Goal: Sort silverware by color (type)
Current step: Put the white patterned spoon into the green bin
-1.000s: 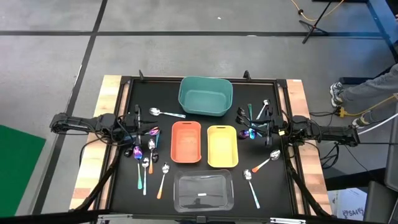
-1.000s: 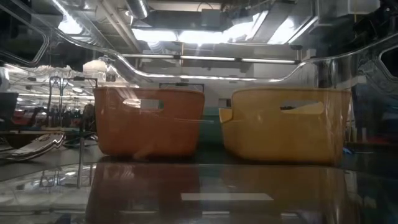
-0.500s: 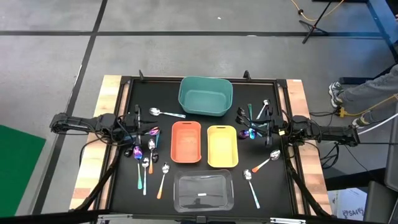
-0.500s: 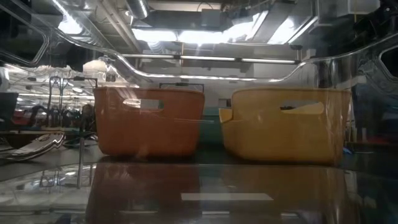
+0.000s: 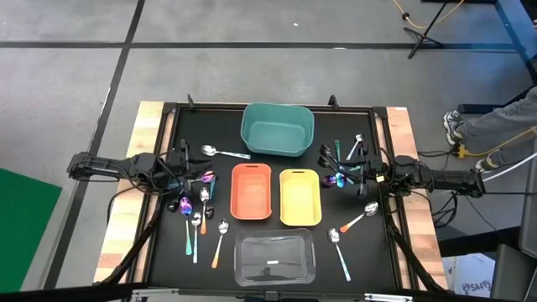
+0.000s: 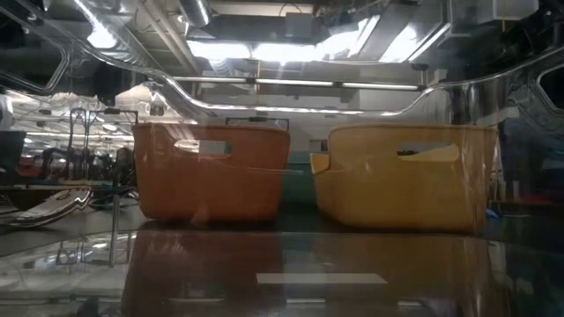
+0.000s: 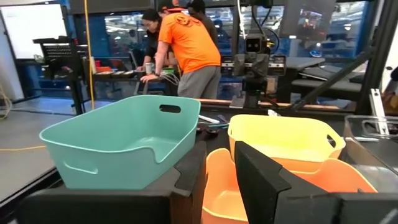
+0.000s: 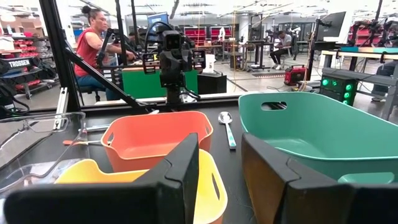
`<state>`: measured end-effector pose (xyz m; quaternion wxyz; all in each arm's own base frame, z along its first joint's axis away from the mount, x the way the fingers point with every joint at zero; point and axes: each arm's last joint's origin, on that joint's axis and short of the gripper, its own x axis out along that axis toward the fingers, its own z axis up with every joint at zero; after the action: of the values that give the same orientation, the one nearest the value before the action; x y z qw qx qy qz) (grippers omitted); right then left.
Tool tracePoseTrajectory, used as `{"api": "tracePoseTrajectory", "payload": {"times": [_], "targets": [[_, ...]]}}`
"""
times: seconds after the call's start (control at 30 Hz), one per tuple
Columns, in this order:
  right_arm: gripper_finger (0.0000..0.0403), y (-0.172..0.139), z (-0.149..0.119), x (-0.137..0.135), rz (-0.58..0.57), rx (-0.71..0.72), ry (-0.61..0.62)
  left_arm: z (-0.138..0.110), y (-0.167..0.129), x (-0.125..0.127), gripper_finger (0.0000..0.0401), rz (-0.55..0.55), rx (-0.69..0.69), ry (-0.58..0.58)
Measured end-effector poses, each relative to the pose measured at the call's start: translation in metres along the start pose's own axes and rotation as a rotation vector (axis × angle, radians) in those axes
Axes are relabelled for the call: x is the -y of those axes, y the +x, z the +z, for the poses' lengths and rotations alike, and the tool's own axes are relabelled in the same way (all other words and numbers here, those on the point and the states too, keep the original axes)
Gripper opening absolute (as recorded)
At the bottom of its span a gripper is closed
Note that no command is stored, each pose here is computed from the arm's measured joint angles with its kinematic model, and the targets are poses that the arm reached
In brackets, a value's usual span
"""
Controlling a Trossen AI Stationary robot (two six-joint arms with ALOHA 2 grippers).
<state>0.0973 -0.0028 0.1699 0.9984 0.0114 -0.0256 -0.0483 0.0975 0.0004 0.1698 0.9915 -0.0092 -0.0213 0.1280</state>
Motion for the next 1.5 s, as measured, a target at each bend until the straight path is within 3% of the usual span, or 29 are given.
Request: {"api": "tracePoseTrajectory", "payload": {"times": [0.27,0.67,0.97,1.5], "targets": [[0.0112,0.0,0.0,0.0,0.0,0.002,0.0,0.0,0.0,0.0,0.0121,0.015,0.003,-0.118],[0.0112,0.0,0.0,0.0,0.0,0.002,0.0,0.001,0.0,-0.004,0.0207,0.137,0.018,-0.123],[0.0112,0.0,0.0,0.0,0.0,0.003,0.001,0.01,-0.002,-0.008,0.0209,0.278,0.114,-0.15],[0.0112,0.0,0.0,0.0,0.002,0.003,0.001,0.049,-0.004,-0.013,0.0208,0.322,0.245,-0.201]]}}
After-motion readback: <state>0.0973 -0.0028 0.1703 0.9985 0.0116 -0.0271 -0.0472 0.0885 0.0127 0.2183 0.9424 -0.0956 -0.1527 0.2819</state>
